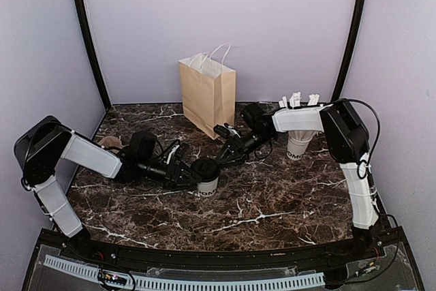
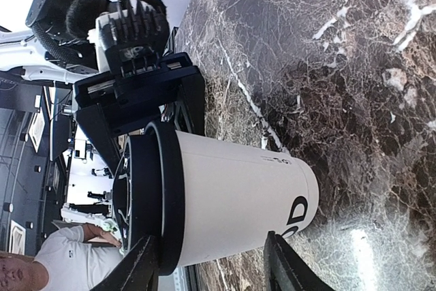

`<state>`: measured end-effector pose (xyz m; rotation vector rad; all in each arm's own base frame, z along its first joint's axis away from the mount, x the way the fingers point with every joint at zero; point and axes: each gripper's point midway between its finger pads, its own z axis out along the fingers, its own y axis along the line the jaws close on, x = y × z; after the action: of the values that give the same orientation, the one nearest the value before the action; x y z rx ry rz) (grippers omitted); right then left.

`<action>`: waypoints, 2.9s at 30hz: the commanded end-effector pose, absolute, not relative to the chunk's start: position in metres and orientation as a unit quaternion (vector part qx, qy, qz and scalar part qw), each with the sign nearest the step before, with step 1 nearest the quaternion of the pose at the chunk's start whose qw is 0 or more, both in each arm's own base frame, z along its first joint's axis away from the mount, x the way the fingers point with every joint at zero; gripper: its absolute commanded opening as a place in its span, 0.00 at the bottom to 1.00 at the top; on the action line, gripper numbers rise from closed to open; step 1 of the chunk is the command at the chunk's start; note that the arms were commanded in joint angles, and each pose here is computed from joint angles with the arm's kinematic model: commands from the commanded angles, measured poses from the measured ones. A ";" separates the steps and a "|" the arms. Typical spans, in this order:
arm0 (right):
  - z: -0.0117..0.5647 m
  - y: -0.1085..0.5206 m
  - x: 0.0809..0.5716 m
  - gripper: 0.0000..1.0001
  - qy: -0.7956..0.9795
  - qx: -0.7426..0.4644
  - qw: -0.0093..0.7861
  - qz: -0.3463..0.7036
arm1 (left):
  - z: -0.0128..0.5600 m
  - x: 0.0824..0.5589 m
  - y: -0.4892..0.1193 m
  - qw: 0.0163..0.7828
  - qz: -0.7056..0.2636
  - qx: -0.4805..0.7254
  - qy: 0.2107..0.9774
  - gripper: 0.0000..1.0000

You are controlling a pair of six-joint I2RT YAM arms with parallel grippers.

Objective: Pack the takeout coffee

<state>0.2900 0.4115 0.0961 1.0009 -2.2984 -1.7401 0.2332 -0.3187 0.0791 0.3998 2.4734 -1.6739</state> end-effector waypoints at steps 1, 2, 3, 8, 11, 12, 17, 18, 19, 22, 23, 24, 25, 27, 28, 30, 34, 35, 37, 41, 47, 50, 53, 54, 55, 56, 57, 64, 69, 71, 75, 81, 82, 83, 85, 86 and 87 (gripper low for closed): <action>-0.034 0.384 0.269 0.52 -0.866 0.304 0.100 -0.383 | -0.052 0.207 -0.260 -0.035 -0.376 -0.031 0.925 0.59; -0.036 0.383 0.268 0.52 -0.868 0.306 0.100 -0.377 | -0.054 0.207 -0.260 -0.037 -0.375 -0.032 0.926 0.58; -0.036 0.383 0.268 0.52 -0.868 0.310 0.099 -0.374 | -0.056 0.206 -0.259 -0.037 -0.373 -0.031 0.927 0.58; -0.016 0.390 0.275 0.52 -0.857 0.329 0.081 -0.388 | -0.047 0.216 -0.260 -0.015 -0.365 -0.016 0.931 0.56; 0.029 0.405 0.282 0.52 -0.819 0.360 0.054 -0.443 | -0.013 0.233 -0.271 0.044 -0.394 0.027 0.918 0.56; 0.046 0.409 0.282 0.53 -0.803 0.374 0.042 -0.463 | 0.007 0.240 -0.275 0.070 -0.405 0.042 0.911 0.57; 0.109 0.415 0.290 0.62 -0.763 0.400 -0.005 -0.507 | 0.085 0.261 -0.292 0.168 -0.448 0.118 0.870 0.62; 0.113 0.415 0.292 0.65 -0.764 0.401 -0.011 -0.506 | 0.097 0.263 -0.294 0.179 -0.457 0.125 0.862 0.62; 0.119 0.417 0.292 0.67 -0.759 0.403 -0.014 -0.511 | 0.107 0.265 -0.298 0.188 -0.467 0.132 0.854 0.62; 0.128 0.419 0.292 0.68 -0.749 0.399 -0.010 -0.529 | 0.133 0.268 -0.303 0.209 -0.489 0.144 0.835 0.64; 0.129 0.420 0.292 0.69 -0.748 0.399 -0.009 -0.531 | 0.142 0.270 -0.306 0.216 -0.496 0.149 0.828 0.64; 0.132 0.420 0.293 0.69 -0.747 0.399 -0.011 -0.532 | 0.149 0.270 -0.307 0.222 -0.501 0.151 0.823 0.64; 0.134 0.419 0.293 0.69 -0.745 0.399 -0.013 -0.534 | 0.156 0.272 -0.308 0.229 -0.505 0.155 0.818 0.65; 0.140 0.418 0.295 0.69 -0.742 0.399 -0.018 -0.538 | 0.168 0.272 -0.309 0.238 -0.508 0.161 0.812 0.65; 0.144 0.417 0.295 0.69 -0.740 0.400 -0.021 -0.541 | 0.178 0.273 -0.309 0.248 -0.509 0.168 0.807 0.66; 0.149 0.415 0.295 0.70 -0.737 0.401 -0.026 -0.543 | 0.187 0.272 -0.309 0.252 -0.507 0.177 0.805 0.67; 0.150 0.413 0.293 0.70 -0.737 0.399 -0.027 -0.546 | 0.191 0.269 -0.305 0.247 -0.492 0.187 0.814 0.69; 0.148 0.412 0.292 0.70 -0.738 0.398 -0.025 -0.545 | 0.190 0.269 -0.305 0.245 -0.489 0.187 0.816 0.69; 0.144 0.413 0.292 0.70 -0.739 0.397 -0.022 -0.544 | 0.181 0.269 -0.302 0.239 -0.477 0.184 0.826 0.69; 0.137 0.414 0.293 0.70 -0.740 0.394 -0.016 -0.544 | 0.156 0.268 -0.301 0.217 -0.469 0.171 0.839 0.69; 0.130 0.414 0.294 0.70 -0.744 0.391 -0.012 -0.541 | 0.130 0.266 -0.301 0.202 -0.473 0.153 0.844 0.69; 0.130 0.413 0.295 0.70 -0.747 0.395 -0.015 -0.535 | 0.128 0.265 -0.300 0.202 -0.472 0.151 0.845 0.69; 0.131 0.413 0.295 0.70 -0.748 0.398 -0.021 -0.531 | 0.129 0.265 -0.298 0.209 -0.468 0.153 0.845 0.70; 0.130 0.412 0.296 0.70 -0.749 0.398 -0.022 -0.529 | 0.129 0.265 -0.297 0.209 -0.465 0.153 0.846 0.70; 0.130 0.412 0.296 0.70 -0.750 0.400 -0.024 -0.526 | 0.128 0.265 -0.295 0.208 -0.459 0.154 0.850 0.70; 0.130 0.411 0.297 0.70 -0.752 0.402 -0.025 -0.522 | 0.128 0.266 -0.295 0.209 -0.455 0.156 0.851 0.70; 0.129 0.410 0.296 0.70 -0.753 0.404 -0.027 -0.518 | 0.128 0.266 -0.294 0.211 -0.446 0.164 0.854 0.70; 0.142 0.392 0.284 0.71 -0.744 0.452 -0.059 -0.488 | 0.149 0.220 -0.294 0.307 -0.293 0.415 0.805 0.77; 0.162 0.374 0.278 0.72 -0.731 0.473 -0.084 -0.485 | 0.135 0.153 -0.293 0.334 -0.248 0.591 0.691 0.83; 0.167 0.367 0.279 0.72 -0.729 0.472 -0.093 -0.486 | 0.129 0.153 -0.286 0.337 -0.215 0.616 0.679 0.84; 0.175 0.358 0.284 0.73 -0.730 0.464 -0.102 -0.491 | 0.100 0.158 -0.268 0.299 -0.136 0.676 0.660 0.86; 0.180 0.355 0.285 0.73 -0.727 0.461 -0.105 -0.498 | 0.072 0.149 -0.258 0.236 -0.111 0.723 0.640 0.87; 0.180 0.355 0.284 0.73 -0.727 0.461 -0.106 -0.498 | 0.072 0.147 -0.258 0.228 -0.112 0.725 0.641 0.87; 0.179 0.354 0.284 0.73 -0.727 0.461 -0.105 -0.499 | 0.070 0.146 -0.257 0.221 -0.113 0.726 0.642 0.87; 0.176 0.355 0.283 0.73 -0.726 0.460 -0.102 -0.501 | 0.069 0.144 -0.259 0.215 -0.117 0.723 0.646 0.87; 0.175 0.355 0.283 0.73 -0.725 0.459 -0.099 -0.504 | 0.067 0.142 -0.262 0.211 -0.123 0.724 0.645 0.87; 0.174 0.355 0.283 0.73 -0.724 0.458 -0.097 -0.506 | 0.067 0.142 -0.264 0.211 -0.125 0.722 0.647 0.87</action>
<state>0.2884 0.3542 0.1706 1.5230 -2.4713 -1.6518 0.1474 -0.2623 0.0647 1.9497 1.8169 -0.3440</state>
